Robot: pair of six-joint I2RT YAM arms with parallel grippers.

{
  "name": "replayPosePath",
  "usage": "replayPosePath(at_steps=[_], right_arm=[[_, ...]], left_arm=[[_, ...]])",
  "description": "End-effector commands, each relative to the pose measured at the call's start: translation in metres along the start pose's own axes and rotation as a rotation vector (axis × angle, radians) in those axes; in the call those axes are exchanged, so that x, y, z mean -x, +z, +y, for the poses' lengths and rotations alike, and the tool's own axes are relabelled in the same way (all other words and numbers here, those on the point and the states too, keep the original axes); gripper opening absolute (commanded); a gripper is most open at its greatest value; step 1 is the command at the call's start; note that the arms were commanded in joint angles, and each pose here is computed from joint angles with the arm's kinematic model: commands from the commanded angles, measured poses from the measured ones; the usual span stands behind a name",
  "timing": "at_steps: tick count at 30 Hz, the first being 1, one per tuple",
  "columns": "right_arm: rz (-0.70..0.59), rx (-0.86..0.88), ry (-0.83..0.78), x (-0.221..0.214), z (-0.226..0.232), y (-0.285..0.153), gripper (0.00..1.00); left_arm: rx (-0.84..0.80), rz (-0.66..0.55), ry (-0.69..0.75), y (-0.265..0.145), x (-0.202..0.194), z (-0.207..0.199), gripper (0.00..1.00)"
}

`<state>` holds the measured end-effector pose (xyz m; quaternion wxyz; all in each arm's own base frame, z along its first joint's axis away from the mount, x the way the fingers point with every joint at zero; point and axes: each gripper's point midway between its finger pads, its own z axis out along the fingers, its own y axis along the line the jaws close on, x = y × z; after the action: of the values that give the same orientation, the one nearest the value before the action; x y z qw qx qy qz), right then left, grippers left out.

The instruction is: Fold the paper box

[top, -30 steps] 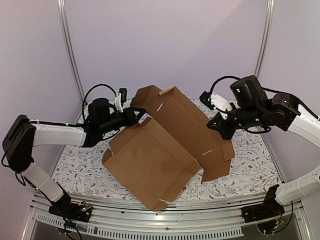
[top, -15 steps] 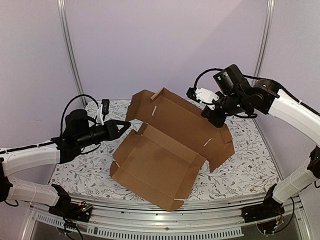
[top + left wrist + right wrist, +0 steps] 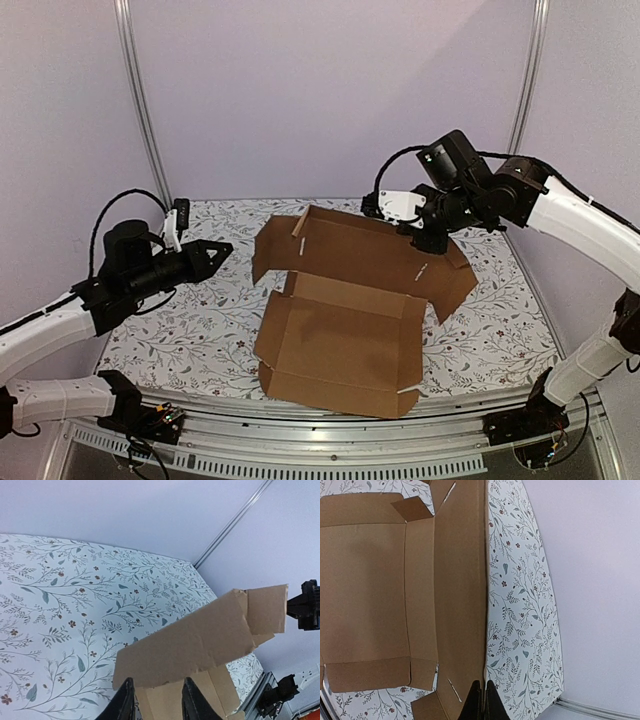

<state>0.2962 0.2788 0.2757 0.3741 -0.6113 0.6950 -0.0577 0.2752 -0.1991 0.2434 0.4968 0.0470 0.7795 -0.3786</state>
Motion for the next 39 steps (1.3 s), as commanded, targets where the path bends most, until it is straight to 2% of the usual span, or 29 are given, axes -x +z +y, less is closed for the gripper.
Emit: replayPosePath(at_steps=[1,7,13,30,39], right_arm=[[-0.055,0.009,-0.129,0.01,0.005,-0.01,0.0],[-0.085,0.05,-0.162,0.017,0.016,-0.013,0.0],[-0.092,0.062,-0.126,0.021,0.016,-0.017,0.0],[-0.02,0.016,-0.061,0.023,0.0,0.001,0.0],[-0.009,0.013,-0.014,0.022,0.0,0.004,0.0]], left_arm=[[0.065,0.037,-0.006,0.016,-0.011,0.035,0.3],[-0.011,0.102,-0.036,0.06,-0.014,0.039,0.26],[-0.138,0.162,-0.088,0.084,-0.018,0.023,0.22],[-0.29,0.27,-0.105,0.075,-0.044,-0.028,0.22],[-0.28,0.311,-0.083,0.071,-0.062,-0.036,0.21]])
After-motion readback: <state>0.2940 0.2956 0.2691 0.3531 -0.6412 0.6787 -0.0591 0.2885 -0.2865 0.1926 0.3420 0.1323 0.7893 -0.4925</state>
